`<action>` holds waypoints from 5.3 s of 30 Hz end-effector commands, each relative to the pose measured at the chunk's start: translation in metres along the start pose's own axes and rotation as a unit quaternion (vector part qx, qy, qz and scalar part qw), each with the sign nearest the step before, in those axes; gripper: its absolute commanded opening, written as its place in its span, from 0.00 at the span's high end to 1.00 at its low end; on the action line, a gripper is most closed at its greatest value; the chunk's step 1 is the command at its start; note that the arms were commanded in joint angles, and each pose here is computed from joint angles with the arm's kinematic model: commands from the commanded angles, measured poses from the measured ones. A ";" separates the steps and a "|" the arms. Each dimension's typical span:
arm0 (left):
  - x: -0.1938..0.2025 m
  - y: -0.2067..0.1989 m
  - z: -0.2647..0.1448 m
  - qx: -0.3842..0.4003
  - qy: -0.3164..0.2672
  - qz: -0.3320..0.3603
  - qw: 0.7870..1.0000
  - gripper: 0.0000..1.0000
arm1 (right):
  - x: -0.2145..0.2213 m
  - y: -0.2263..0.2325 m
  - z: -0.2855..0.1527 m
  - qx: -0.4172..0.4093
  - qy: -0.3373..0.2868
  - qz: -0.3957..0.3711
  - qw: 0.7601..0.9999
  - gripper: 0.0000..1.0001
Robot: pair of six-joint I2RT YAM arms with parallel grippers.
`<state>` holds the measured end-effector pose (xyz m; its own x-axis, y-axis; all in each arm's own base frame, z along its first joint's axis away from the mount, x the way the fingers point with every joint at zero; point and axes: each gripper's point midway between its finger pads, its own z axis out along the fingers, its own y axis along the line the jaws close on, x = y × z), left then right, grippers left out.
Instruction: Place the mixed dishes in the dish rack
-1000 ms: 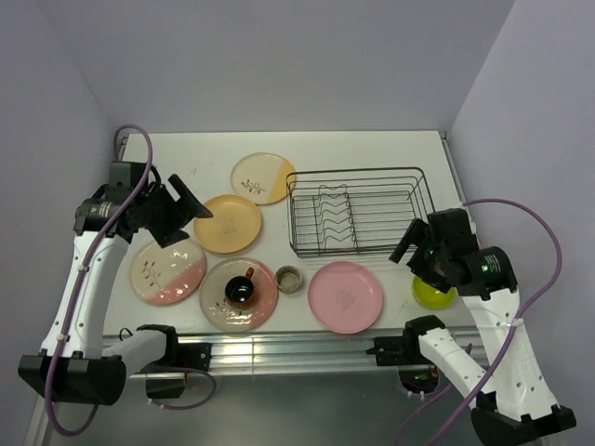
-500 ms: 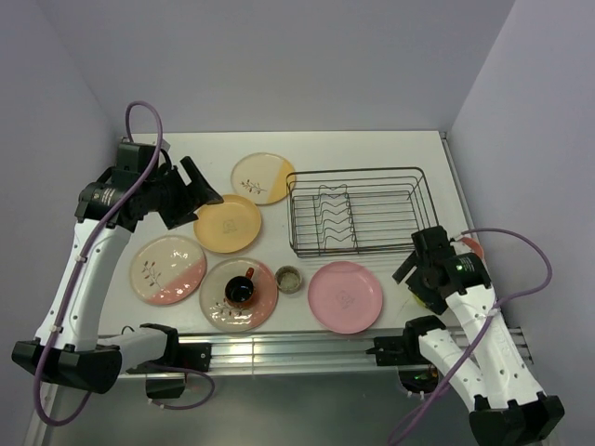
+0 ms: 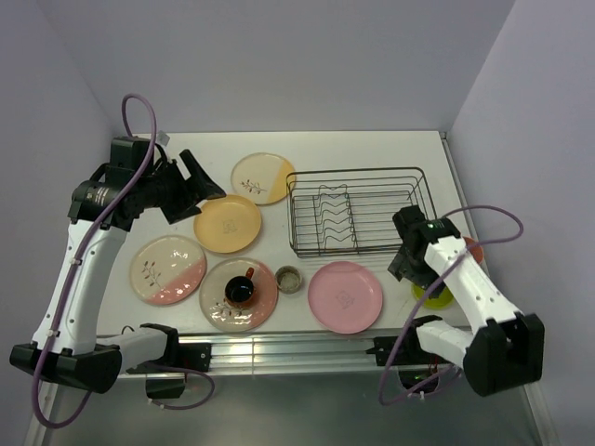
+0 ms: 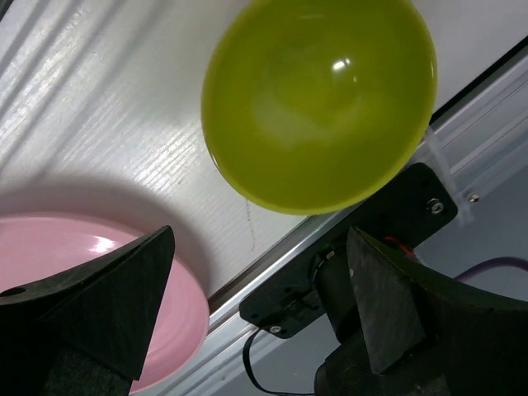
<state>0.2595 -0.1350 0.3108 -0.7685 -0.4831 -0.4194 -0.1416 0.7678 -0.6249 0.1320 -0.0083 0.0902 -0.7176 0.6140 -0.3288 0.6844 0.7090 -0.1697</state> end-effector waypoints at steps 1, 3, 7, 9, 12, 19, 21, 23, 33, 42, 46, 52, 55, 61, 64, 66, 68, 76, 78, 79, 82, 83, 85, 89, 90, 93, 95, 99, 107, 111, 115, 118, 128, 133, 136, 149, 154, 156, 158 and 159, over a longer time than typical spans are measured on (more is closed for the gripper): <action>-0.005 -0.018 -0.015 0.032 -0.011 0.016 0.999 0.17 | -0.028 0.010 -0.002 0.016 -0.029 -0.037 0.999 0.07; -0.005 -0.019 -0.018 0.036 -0.014 0.016 0.999 0.17 | -0.029 0.019 -0.001 0.008 -0.018 -0.048 0.999 0.07; 0.000 -0.019 -0.020 0.043 -0.014 0.014 0.999 0.17 | -0.015 0.022 0.009 0.000 0.003 -0.072 0.997 0.08; 0.001 -0.018 -0.022 0.044 -0.018 0.013 0.999 0.17 | -0.018 0.027 0.009 -0.014 -0.009 -0.071 0.997 0.08; 0.003 -0.016 -0.026 0.046 -0.024 0.015 0.999 0.17 | -0.011 0.025 0.019 0.005 0.008 -0.074 0.997 0.08; 0.004 -0.013 -0.038 0.041 -0.039 0.022 0.998 0.17 | 0.007 0.036 0.038 0.033 0.041 -0.074 0.996 0.09; 0.004 -0.011 -0.039 0.034 -0.038 0.023 0.998 0.17 | 0.006 0.037 0.041 0.036 0.036 -0.065 0.997 0.09; 0.002 -0.012 -0.041 0.032 -0.041 0.027 0.998 0.17 | 0.007 0.036 0.044 0.038 0.033 -0.062 0.997 0.09; -0.001 -0.015 -0.040 0.034 -0.042 0.032 0.998 0.17 | -0.003 0.022 0.043 0.080 -0.003 -0.038 0.996 0.40; -0.006 -0.018 -0.033 0.036 -0.039 0.031 0.998 0.17 | 0.010 0.014 0.034 0.064 0.003 -0.025 0.998 0.94; -0.011 -0.022 -0.032 0.035 -0.038 0.033 0.998 0.17 | 0.006 0.012 0.020 0.048 -0.011 -0.020 0.999 1.00; -0.016 -0.041 -0.029 0.063 -0.016 0.039 0.997 0.17 | -0.013 0.028 -0.046 -0.059 -0.036 0.000 0.998 1.00; -0.009 -0.053 -0.019 0.098 0.020 0.035 0.994 0.17 | -0.017 0.040 -0.087 -0.134 -0.025 0.003 0.991 1.00; 0.011 -0.074 -0.004 0.185 0.094 0.019 0.978 0.17 | -0.014 0.086 -0.174 -0.339 0.016 -0.022 0.941 1.00; 0.018 -0.082 -0.001 0.212 0.130 0.001 0.969 0.17 | -0.016 0.122 -0.218 -0.464 0.022 -0.047 0.884 1.00; 0.019 -0.091 0.000 0.235 0.151 -0.015 0.960 0.17 | -0.022 0.146 -0.244 -0.540 0.010 -0.057 0.840 1.00; 0.014 -0.102 -0.001 0.256 0.159 -0.033 0.953 0.17 | -0.023 0.165 -0.269 -0.603 0.013 -0.069 0.795 1.00; 0.009 -0.128 -0.002 0.304 0.200 -0.089 0.927 0.16 | -0.028 0.197 -0.330 -0.750 0.024 -0.091 0.655 1.00; 0.020 -0.125 0.005 0.304 0.243 -0.148 0.909 0.16 | -0.028 0.196 -0.350 -0.791 0.015 -0.097 0.604 1.00; 0.017 -0.134 0.001 0.338 0.241 -0.138 0.899 0.16 | -0.029 0.192 -0.362 -0.808 0.024 -0.090 0.582 1.00; 0.018 -0.138 -0.004 0.346 0.275 -0.202 0.874 0.17 | -0.029 0.185 -0.386 -0.842 0.009 -0.107 0.529 1.00; 0.016 -0.140 -0.005 0.338 0.281 -0.231 0.868 0.17 | -0.031 0.181 -0.395 -0.853 -0.005 -0.113 0.509 1.00; 0.017 -0.141 -0.005 0.324 0.291 -0.256 0.863 0.17 | -0.034 0.178 -0.403 -0.866 -0.018 -0.107 0.488 1.00; 0.007 -0.158 -0.017 0.341 0.290 -0.326 0.833 0.15 | -0.039 0.174 -0.414 -0.891 -0.036 -0.096 0.442 1.00; 0.014 -0.160 -0.013 0.342 0.302 -0.344 0.821 0.16 | -0.040 0.176 -0.414 -0.895 -0.035 -0.094 0.435 1.00; 0.019 -0.178 -0.019 0.350 0.326 -0.393 0.785 0.18 | -0.043 0.176 -0.418 -0.909 -0.050 -0.086 0.404 1.00; 0.020 -0.188 -0.017 0.341 0.341 -0.413 0.773 0.18 | -0.047 0.172 -0.425 -0.919 -0.067 -0.081 0.380 1.00; 0.017 -0.206 -0.016 0.354 0.351 -0.428 0.754 0.18 | -0.053 0.170 -0.433 -0.932 -0.069 -0.068 0.350 1.00; -0.013 -0.226 -0.022 0.425 0.327 -0.457 0.710 0.19 | -0.065 0.147 -0.449 -0.956 -0.071 -0.011 0.286 1.00; -0.030 -0.234 -0.030 0.466 0.307 -0.469 0.684 0.18 | -0.070 0.136 -0.446 -0.966 -0.055 0.026 0.250 1.00; -0.040 -0.253 -0.042 0.506 0.323 -0.458 0.655 0.19 | -0.077 0.123 -0.444 -0.980 -0.045 0.054 0.186 1.00; -0.042 -0.261 -0.047 0.510 0.330 -0.456 0.650 0.18 | -0.084 0.125 -0.446 -0.985 -0.037 0.060 0.159 1.00; -0.038 -0.262 -0.041 0.497 0.333 -0.454 0.660 0.19 | -0.089 0.122 -0.471 -0.990 -0.041 0.032 0.134 1.00; -0.035 -0.269 -0.042 0.501 0.299 -0.333 0.741 0.15 | -0.095 0.152 -0.450 -0.963 -0.031 0.058 0.262 1.00; -0.041 -0.255 -0.026 0.448 0.246 -0.248 0.823 0.13 | -0.100 0.176 -0.429 -0.927 -0.034 0.065 0.368 1.00; -0.027 -0.148 0.021 0.207 0.000 0.108 0.972 0.11 | -0.130 0.214 -0.330 -0.675 -0.032 0.125 0.727 1.00; -0.019 -0.148 0.020 0.158 -0.090 0.188 0.965 0.12 | -0.132 0.207 -0.292 -0.581 -0.002 0.187 0.792 1.00; -0.021 -0.147 0.018 0.147 -0.126 0.203 0.960 0.13 | -0.129 0.207 -0.278 -0.554 0.013 0.198 0.809 1.00; -0.007 -0.153 0.018 0.156 -0.122 0.229 0.953 0.15 | -0.121 0.204 -0.260 -0.511 0.042 0.219 0.830 1.00; -0.008 -0.153 0.020 0.146 -0.133 0.233 0.952 0.16 | -0.118 0.207 -0.257 -0.507 0.053 0.217 0.833 1.00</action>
<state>0.2909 -0.2743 0.3831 -0.6663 -0.2683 -0.6957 0.3552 0.7061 -0.6125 0.3327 0.1666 0.3488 -0.5199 0.8473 -0.1088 0.3238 0.3133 0.8927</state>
